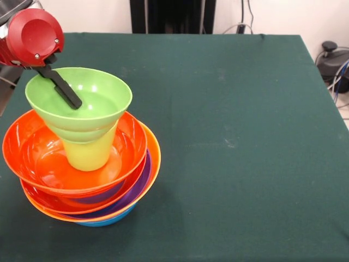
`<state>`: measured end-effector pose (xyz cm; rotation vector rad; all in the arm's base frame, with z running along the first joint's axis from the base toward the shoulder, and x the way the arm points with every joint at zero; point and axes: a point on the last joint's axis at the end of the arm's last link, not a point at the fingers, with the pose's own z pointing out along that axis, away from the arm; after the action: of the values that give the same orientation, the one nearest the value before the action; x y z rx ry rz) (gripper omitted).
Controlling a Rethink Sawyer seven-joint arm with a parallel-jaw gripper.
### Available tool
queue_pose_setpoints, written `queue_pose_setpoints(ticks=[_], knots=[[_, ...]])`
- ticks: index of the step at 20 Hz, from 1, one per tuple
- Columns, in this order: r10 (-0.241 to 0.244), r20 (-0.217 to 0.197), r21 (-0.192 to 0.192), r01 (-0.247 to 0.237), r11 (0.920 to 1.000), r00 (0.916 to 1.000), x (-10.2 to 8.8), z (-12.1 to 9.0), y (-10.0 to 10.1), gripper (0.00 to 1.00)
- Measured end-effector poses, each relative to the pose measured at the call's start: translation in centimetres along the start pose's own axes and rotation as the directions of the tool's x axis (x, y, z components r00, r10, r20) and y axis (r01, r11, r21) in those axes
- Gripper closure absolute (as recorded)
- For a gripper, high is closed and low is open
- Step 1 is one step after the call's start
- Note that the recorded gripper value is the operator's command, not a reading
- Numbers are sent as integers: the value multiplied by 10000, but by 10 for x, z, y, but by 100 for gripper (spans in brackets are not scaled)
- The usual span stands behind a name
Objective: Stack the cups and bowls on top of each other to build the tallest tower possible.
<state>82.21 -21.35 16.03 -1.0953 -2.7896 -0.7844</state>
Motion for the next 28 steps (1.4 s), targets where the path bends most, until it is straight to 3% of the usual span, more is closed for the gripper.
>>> queue_pose_setpoints(ticks=[12, 21, 28], knots=[[-34, -113, 75, 35, 10000, 9999, 2, -5, 1, 100], [-127, 77, 103, 126, 9999, 9999, 2, -18, 7, 100], [-294, 421, 150, 288, 9995, 9987, 4, -41, 18, 100]])
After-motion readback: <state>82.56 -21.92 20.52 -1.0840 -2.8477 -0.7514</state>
